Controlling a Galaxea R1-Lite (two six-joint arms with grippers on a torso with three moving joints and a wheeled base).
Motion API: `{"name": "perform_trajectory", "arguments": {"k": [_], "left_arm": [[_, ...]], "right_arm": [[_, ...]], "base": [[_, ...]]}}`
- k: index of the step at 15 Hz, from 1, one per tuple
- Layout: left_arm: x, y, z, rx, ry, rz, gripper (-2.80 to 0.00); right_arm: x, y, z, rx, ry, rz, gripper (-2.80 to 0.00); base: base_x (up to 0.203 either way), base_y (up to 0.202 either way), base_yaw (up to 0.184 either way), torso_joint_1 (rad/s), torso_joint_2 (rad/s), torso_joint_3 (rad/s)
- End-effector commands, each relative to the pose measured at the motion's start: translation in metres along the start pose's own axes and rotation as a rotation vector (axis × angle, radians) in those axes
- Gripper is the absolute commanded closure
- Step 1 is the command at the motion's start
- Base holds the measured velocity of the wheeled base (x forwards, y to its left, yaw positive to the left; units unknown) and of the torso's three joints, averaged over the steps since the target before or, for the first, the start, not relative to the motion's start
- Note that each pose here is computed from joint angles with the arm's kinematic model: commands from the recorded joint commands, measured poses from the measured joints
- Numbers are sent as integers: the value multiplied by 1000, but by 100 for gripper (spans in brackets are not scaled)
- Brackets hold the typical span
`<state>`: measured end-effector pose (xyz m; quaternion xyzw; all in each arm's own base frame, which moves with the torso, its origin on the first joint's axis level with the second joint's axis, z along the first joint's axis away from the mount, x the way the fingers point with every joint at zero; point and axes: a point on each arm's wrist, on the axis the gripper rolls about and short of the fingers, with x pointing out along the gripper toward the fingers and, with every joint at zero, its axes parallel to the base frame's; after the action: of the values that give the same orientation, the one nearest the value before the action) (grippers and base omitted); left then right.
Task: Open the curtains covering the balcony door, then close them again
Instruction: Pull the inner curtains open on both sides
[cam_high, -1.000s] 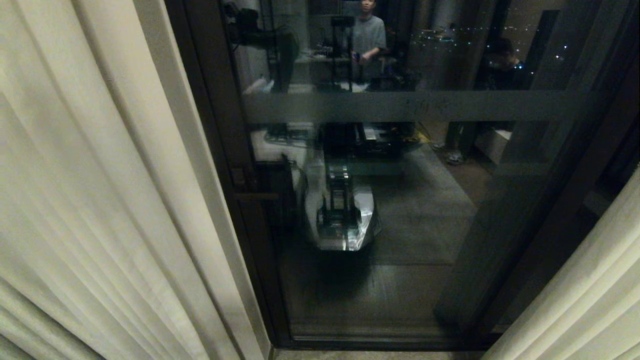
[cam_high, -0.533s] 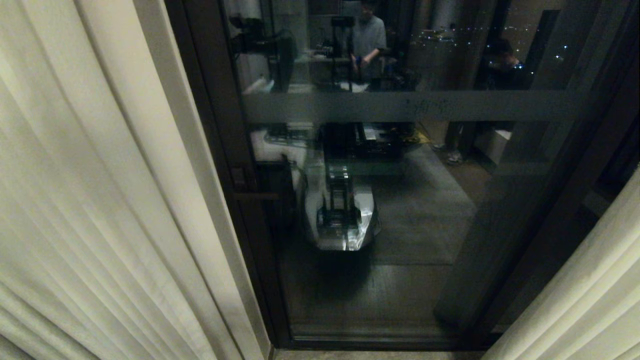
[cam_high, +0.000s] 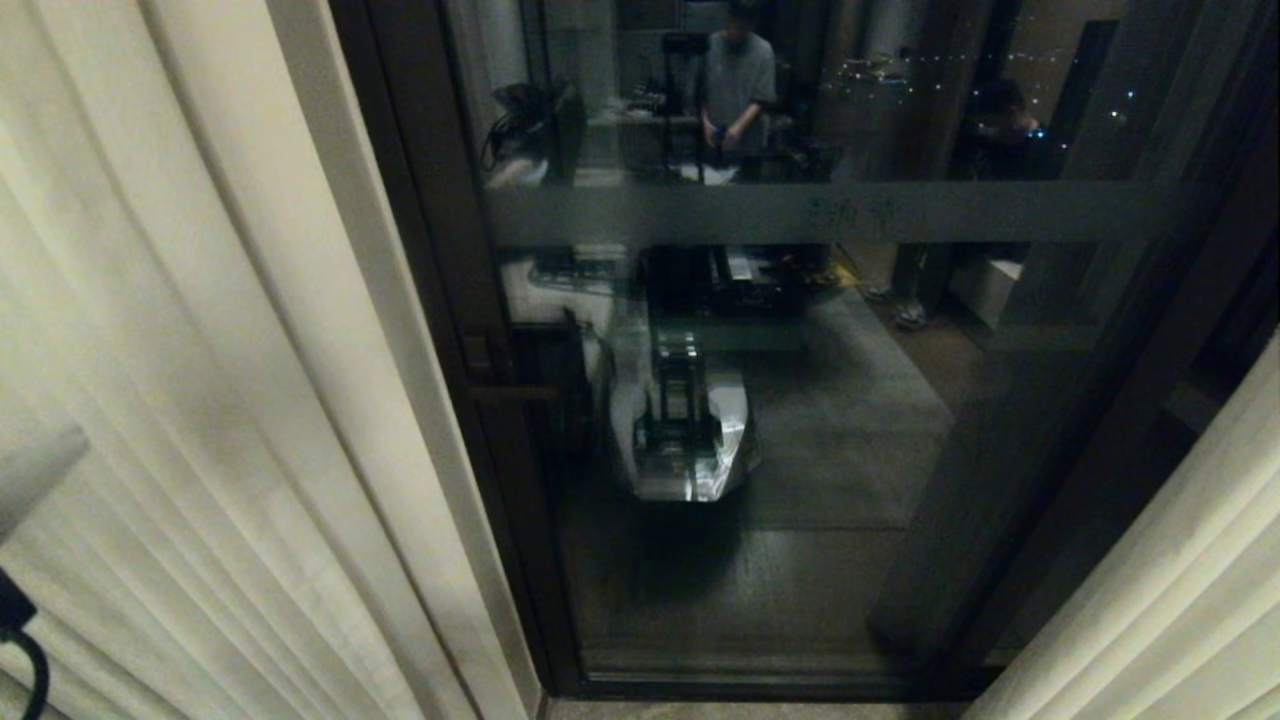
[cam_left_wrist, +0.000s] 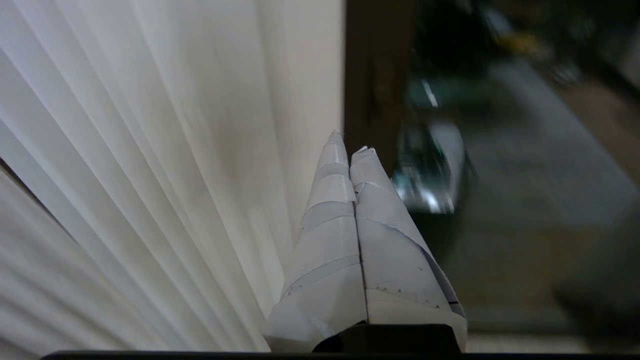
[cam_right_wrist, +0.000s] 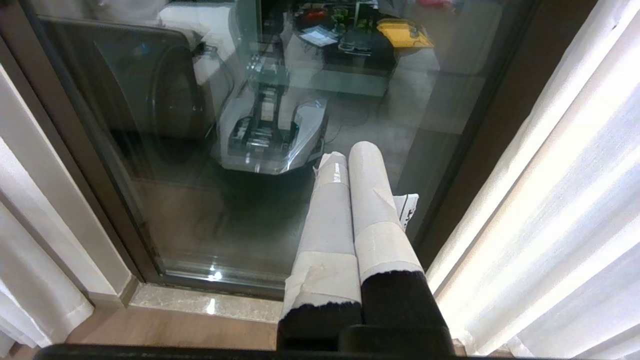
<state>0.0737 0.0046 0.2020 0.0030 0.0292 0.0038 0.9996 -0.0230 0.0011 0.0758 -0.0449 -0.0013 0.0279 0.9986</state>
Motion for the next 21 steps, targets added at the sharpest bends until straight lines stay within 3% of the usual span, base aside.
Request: {"name": "perform_trajectory", "arguments": {"k": [1, 5, 10, 13, 21], "left_arm": [[-25, -4, -32, 21, -9, -33, 0], [-53, -6, -88, 87, -6, -76, 0], [-80, -6, -123, 96, 2, -46, 0], [-89, -5, -131, 31, -65, 1, 0], [-89, -5, -131, 34, -63, -2, 0]], "right_arm": [[0, 0, 0, -1, 1, 1, 0], [0, 0, 0, -1, 1, 1, 0], [0, 0, 0, -1, 1, 1, 0], [0, 0, 0, -1, 3, 1, 0], [0, 0, 0, -1, 0, 1, 0]], "base": [[0, 0, 0, 0, 0, 0], [0, 0, 0, 0, 0, 0], [0, 0, 0, 0, 0, 0], [0, 0, 0, 0, 0, 0], [0, 0, 0, 0, 0, 0]]}}
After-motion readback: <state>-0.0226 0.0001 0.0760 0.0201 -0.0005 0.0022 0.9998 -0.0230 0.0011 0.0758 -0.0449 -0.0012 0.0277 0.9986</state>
